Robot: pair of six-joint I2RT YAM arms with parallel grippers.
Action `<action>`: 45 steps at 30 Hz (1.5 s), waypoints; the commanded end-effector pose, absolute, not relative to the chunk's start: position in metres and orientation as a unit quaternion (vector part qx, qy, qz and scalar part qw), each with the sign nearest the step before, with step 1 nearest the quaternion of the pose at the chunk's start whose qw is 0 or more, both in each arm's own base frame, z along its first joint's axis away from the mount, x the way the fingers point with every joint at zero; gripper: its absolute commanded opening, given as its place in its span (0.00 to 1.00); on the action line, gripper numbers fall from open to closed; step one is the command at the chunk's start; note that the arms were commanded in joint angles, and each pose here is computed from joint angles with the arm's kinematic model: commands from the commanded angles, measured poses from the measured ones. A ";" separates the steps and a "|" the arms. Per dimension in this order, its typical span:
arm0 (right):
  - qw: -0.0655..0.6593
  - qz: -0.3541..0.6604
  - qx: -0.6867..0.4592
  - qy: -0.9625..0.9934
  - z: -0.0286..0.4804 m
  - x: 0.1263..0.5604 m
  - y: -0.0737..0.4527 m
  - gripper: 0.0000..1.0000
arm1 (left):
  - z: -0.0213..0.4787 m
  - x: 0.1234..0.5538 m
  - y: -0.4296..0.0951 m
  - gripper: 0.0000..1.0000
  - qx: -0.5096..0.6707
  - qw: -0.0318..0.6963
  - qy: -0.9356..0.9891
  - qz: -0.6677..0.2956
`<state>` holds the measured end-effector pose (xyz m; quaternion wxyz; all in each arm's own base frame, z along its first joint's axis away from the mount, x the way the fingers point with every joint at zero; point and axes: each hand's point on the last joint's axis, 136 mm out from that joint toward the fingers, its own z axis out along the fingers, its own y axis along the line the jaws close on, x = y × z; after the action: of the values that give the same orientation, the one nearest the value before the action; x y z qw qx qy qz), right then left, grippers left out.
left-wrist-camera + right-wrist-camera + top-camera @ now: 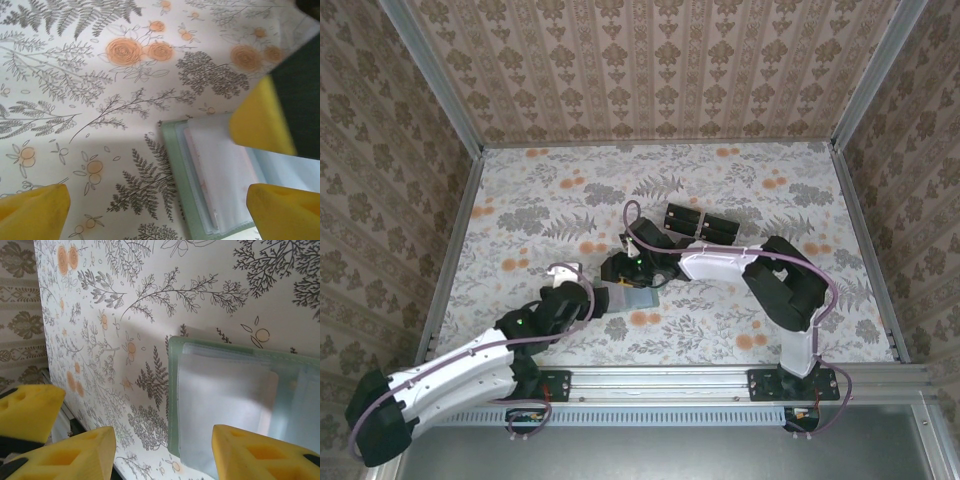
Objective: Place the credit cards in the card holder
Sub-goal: Flip over the card slot on the card holder, then pick up the credit card from the storage box.
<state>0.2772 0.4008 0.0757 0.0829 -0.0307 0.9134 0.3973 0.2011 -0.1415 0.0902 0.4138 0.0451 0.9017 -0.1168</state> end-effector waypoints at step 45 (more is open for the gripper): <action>0.198 -0.124 -0.285 0.930 0.107 0.328 0.150 0.38 | 0.080 0.248 -0.151 1.00 0.004 0.333 0.926 -0.177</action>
<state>0.3249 0.1630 0.1066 0.2140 -0.2670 0.9365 -0.0770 0.2397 -0.1443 0.0677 0.3210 -0.0048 0.9332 -0.1617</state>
